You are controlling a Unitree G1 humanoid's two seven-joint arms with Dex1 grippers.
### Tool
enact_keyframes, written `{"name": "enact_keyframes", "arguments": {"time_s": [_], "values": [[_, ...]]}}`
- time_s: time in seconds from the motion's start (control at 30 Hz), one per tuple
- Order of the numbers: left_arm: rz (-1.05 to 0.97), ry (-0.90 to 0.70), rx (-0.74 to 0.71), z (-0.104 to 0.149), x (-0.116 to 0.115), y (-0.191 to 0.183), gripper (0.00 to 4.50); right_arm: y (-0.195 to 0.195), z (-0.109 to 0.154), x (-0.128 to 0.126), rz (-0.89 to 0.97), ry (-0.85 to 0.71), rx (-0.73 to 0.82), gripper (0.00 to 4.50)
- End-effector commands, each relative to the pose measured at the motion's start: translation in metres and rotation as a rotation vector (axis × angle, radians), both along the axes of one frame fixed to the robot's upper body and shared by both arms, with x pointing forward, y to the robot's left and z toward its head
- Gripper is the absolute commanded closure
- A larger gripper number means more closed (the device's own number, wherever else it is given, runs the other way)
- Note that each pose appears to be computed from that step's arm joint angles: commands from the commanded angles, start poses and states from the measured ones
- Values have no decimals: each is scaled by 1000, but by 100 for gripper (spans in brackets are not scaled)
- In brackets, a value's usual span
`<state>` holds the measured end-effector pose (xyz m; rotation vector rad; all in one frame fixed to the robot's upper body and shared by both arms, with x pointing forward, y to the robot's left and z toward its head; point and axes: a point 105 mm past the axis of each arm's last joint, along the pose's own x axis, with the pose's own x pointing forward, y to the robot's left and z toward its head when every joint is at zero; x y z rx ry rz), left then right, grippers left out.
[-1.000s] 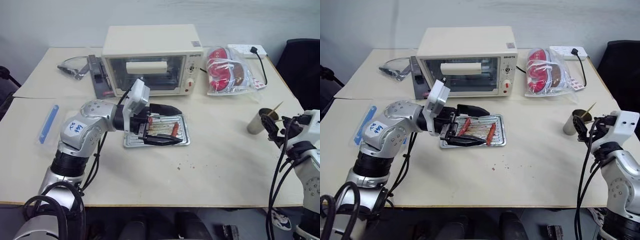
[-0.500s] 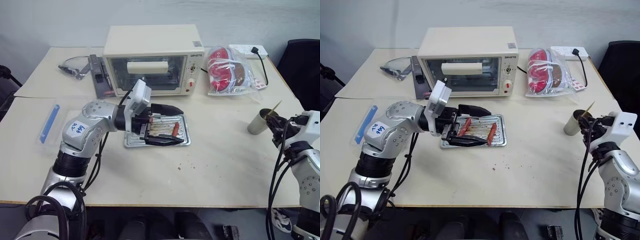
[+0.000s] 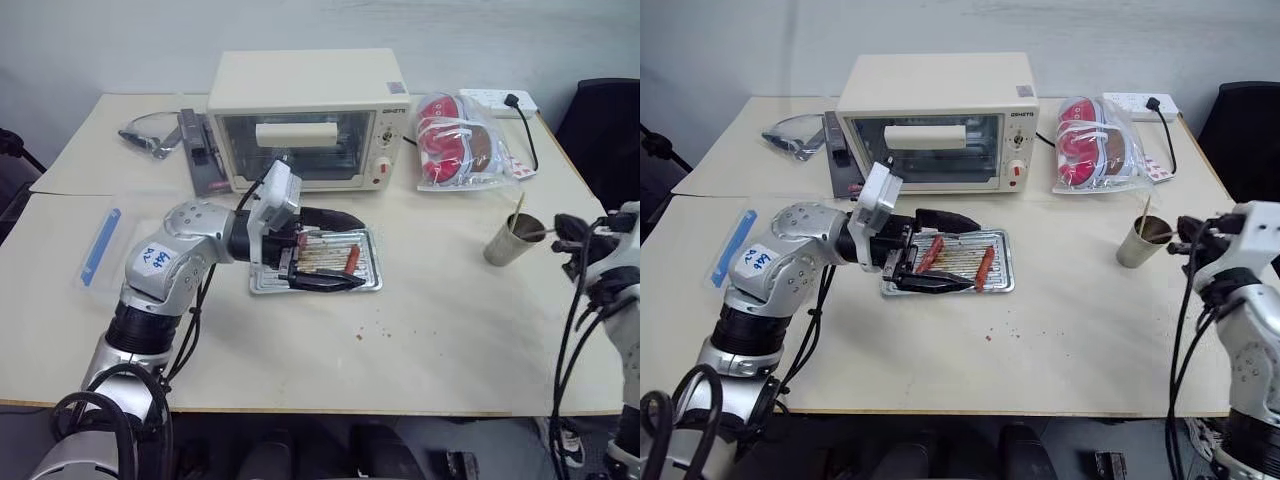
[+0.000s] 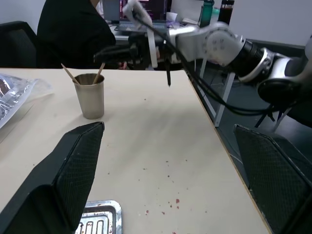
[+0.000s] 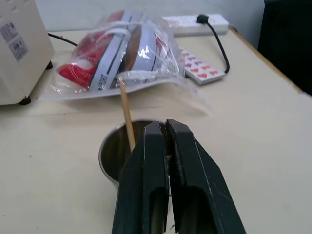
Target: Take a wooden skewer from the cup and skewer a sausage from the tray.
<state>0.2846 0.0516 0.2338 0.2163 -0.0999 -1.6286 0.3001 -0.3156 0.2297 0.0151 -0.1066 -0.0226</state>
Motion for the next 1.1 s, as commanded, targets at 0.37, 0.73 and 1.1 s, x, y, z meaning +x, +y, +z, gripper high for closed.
{"name": "enact_keyframes", "arguments": {"time_s": [0.37,0.73,1.1], "values": [[302,-154,-76,-2,16,35,0,104,83,-51,722,58,310,446],[458,-88,-201,12,-7,57,0,199,48,-27,1023,232,609,446],[444,-20,-177,0,-23,56,0,217,53,-2,1111,289,739,446]]}}
